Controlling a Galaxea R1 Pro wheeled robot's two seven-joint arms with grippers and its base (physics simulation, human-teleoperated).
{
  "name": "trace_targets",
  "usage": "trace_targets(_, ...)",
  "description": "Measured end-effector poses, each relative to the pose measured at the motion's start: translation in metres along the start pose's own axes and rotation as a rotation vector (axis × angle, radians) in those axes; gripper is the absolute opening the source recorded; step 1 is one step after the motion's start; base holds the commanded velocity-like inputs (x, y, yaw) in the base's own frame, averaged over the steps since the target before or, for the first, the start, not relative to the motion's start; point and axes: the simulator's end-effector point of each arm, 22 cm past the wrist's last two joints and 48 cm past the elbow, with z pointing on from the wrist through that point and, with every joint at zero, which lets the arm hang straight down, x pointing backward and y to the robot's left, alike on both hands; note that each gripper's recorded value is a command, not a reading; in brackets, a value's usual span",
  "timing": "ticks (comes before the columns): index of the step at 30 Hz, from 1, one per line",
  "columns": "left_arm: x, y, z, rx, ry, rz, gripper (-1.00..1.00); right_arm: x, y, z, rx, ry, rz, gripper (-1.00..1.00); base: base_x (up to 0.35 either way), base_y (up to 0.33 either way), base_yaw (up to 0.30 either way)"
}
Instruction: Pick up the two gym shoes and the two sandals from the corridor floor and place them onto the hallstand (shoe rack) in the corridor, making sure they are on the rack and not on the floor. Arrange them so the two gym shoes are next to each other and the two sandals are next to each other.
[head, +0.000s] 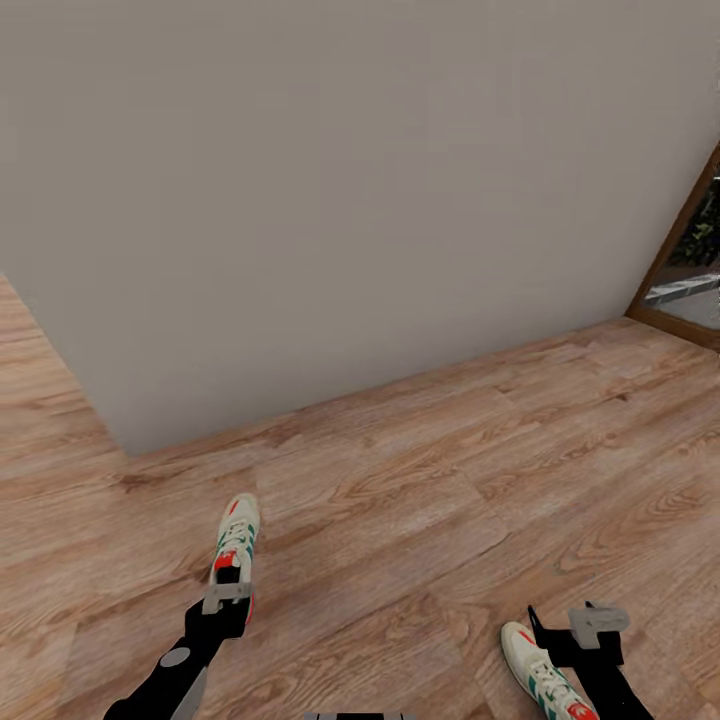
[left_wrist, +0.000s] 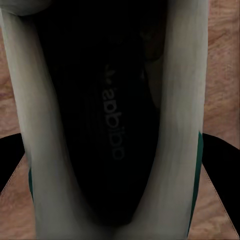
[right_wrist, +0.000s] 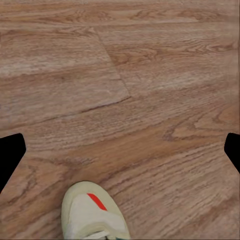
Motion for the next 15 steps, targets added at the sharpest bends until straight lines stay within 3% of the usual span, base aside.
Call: trace_targets(15, -0.047, -0.001, -0.016, 0.004, -0.088, -0.003, -1.0, -0.005, -0.007, -0.011, 0.015, -0.058, 0.019, 1.0, 0.0, 0.0, 0.0)
